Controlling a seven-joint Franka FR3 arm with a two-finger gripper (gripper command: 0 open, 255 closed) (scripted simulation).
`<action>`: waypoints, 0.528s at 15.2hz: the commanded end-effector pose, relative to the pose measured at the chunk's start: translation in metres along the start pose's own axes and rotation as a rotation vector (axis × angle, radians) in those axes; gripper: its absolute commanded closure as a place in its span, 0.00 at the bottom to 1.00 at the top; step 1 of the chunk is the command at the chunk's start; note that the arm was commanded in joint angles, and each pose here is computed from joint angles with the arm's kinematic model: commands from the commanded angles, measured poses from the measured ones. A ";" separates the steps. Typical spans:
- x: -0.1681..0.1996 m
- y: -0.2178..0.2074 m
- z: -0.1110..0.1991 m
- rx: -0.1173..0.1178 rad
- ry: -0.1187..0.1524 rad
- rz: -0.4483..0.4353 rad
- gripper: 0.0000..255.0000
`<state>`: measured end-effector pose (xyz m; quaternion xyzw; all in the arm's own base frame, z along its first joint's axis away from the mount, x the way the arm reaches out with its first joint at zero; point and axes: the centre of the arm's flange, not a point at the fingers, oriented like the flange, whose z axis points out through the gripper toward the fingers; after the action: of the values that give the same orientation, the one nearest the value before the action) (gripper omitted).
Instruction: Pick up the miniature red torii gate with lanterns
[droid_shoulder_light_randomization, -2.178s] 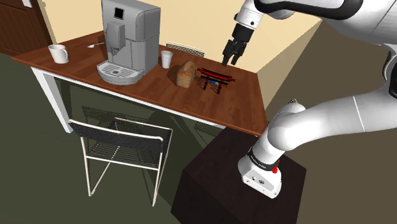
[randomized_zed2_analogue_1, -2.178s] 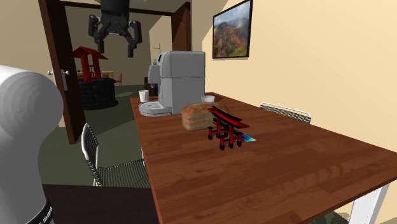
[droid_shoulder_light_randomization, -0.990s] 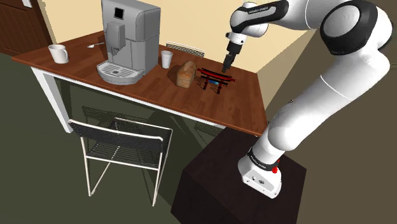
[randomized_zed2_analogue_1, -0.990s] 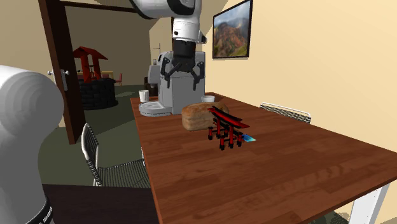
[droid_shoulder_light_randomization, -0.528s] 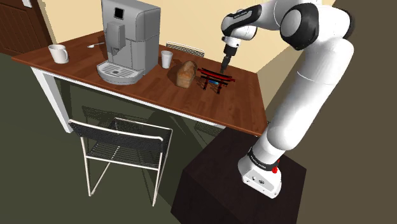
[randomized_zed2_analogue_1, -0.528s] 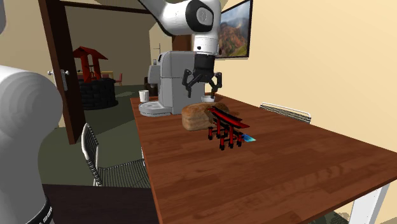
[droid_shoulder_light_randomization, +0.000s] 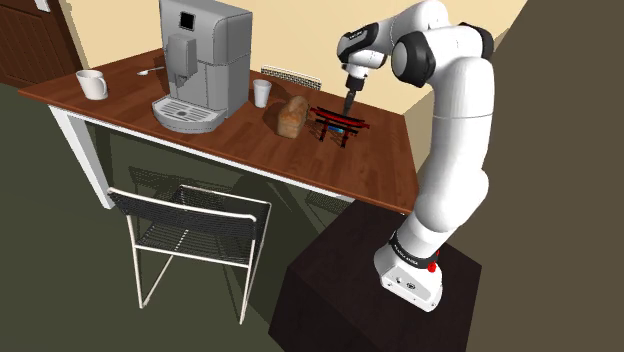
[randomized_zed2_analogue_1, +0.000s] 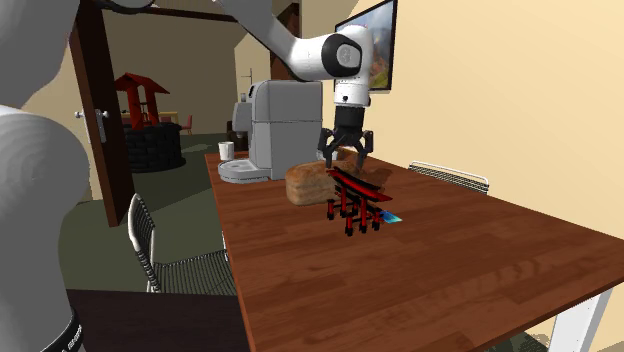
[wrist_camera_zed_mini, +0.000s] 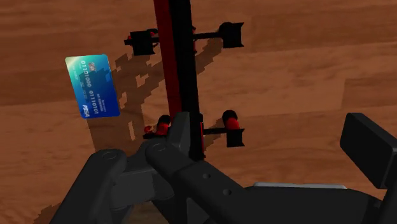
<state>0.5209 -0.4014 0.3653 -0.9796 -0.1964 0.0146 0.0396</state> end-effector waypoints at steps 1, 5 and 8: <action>0.011 0.025 0.013 -0.001 -0.005 -0.028 0.00; 0.020 0.050 0.029 -0.004 -0.010 -0.055 0.00; 0.020 0.051 0.045 -0.004 -0.010 -0.055 0.00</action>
<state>0.5562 -0.4375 0.3215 -0.9739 -0.2234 0.0181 0.0370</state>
